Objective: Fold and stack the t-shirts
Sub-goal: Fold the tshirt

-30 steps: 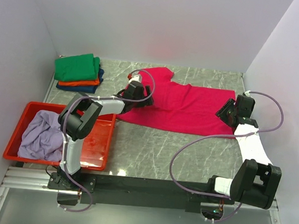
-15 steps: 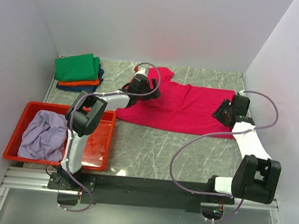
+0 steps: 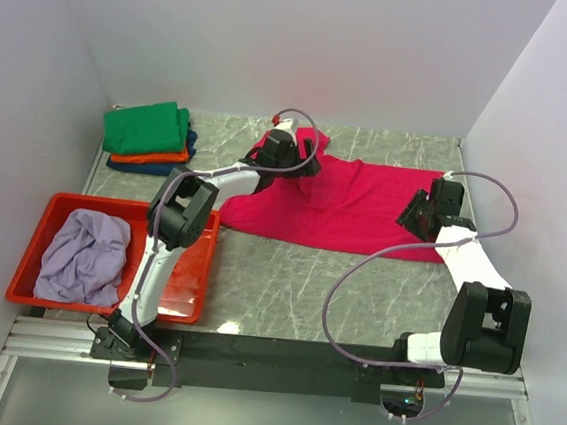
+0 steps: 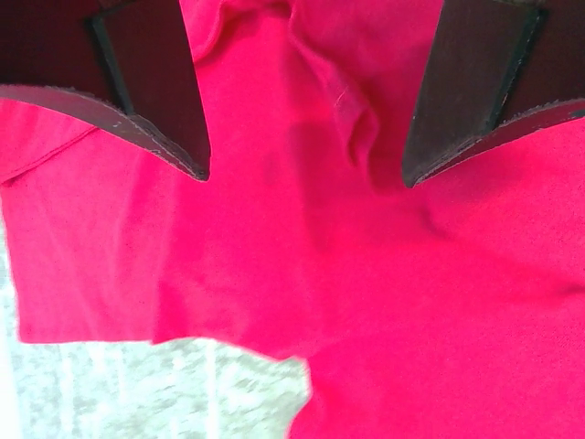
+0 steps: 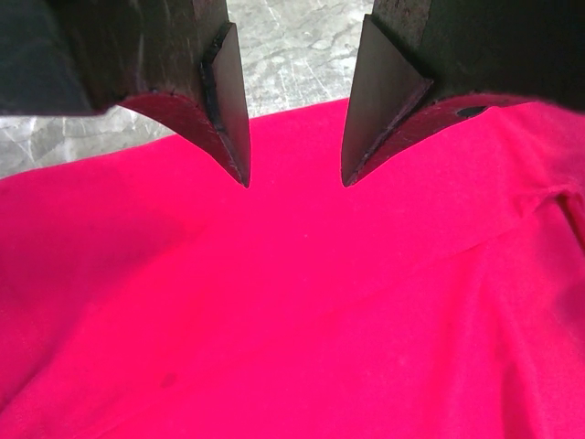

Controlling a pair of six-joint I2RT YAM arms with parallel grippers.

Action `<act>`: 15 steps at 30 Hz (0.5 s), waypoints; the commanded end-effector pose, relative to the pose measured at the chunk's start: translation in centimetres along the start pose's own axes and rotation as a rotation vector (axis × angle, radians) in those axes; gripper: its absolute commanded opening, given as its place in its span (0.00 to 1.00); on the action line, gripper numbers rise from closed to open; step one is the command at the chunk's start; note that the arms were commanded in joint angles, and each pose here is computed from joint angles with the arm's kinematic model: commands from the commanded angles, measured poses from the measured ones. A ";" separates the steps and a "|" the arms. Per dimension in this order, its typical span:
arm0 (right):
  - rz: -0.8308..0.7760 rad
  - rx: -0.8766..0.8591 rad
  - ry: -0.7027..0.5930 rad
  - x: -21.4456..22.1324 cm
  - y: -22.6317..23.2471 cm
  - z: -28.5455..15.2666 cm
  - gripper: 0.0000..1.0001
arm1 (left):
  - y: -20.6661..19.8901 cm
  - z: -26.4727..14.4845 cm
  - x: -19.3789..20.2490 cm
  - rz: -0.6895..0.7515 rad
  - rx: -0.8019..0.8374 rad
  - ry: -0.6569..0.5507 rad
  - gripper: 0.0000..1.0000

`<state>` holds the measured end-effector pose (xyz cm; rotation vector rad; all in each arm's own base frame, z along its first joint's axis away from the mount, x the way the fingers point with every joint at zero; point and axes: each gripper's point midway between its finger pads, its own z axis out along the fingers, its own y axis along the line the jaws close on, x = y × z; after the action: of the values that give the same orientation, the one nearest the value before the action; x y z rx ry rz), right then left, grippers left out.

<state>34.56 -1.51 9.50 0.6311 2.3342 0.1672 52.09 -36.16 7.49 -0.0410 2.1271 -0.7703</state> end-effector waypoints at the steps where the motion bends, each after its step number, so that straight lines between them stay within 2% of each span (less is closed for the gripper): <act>1: -0.031 -0.004 -0.041 -1.8 0.9 -0.1 0.51 | -3.1 0.5 -1.8 0.049 0.098 -0.029 0.92; 8: -0.038 0.003 -0.029 -1.4 0.9 0.3 0.51 | -4.5 -1.1 -1.9 0.053 0.135 -0.049 0.92; 15: -0.046 0.000 -0.021 -1.1 1.1 0.4 0.51 | -2.1 -3.5 -1.7 0.027 -0.015 -0.103 0.94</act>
<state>34.45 -1.00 8.47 0.6139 2.3714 0.1518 49.29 -36.19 5.91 -0.0068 2.1595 -0.7296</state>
